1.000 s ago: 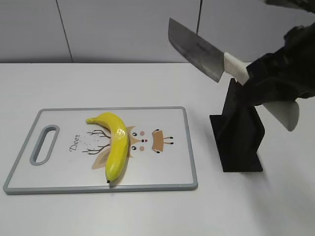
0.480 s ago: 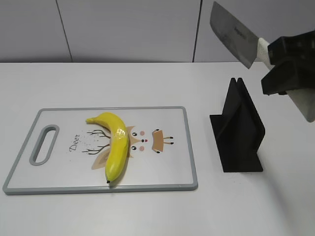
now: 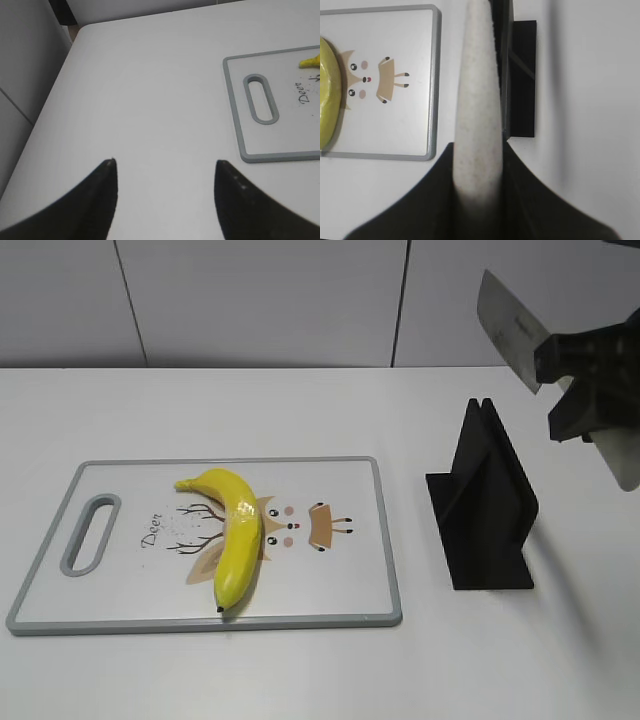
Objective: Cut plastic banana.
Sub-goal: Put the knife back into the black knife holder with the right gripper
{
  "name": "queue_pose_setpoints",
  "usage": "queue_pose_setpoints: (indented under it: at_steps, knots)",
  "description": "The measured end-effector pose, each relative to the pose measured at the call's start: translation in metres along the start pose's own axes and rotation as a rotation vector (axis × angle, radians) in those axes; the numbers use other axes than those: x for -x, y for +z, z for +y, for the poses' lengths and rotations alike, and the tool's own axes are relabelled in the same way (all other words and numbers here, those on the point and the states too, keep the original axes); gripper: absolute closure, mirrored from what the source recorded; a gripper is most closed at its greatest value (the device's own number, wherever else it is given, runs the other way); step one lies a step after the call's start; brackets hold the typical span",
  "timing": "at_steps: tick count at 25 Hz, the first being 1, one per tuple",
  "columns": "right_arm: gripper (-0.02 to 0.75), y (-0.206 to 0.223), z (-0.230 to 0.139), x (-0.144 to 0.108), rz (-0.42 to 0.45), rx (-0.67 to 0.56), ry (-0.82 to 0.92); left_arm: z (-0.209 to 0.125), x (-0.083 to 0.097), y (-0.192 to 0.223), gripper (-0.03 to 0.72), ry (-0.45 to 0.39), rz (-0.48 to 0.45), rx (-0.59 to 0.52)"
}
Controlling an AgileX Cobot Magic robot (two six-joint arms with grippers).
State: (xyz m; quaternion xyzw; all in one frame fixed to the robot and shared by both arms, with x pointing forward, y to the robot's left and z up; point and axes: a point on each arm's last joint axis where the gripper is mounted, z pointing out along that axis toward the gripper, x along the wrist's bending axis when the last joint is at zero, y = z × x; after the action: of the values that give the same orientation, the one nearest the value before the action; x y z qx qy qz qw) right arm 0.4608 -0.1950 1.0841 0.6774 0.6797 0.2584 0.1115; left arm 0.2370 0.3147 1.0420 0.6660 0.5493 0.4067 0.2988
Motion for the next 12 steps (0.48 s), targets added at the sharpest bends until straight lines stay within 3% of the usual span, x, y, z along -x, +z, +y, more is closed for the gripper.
queue_pose_setpoints:
  at_steps: [12]
  knots:
    - [0.575,0.041,0.001,0.0,-0.071,-0.112,-0.018,0.0,0.0,0.0,0.123,0.0,-0.001,0.001]
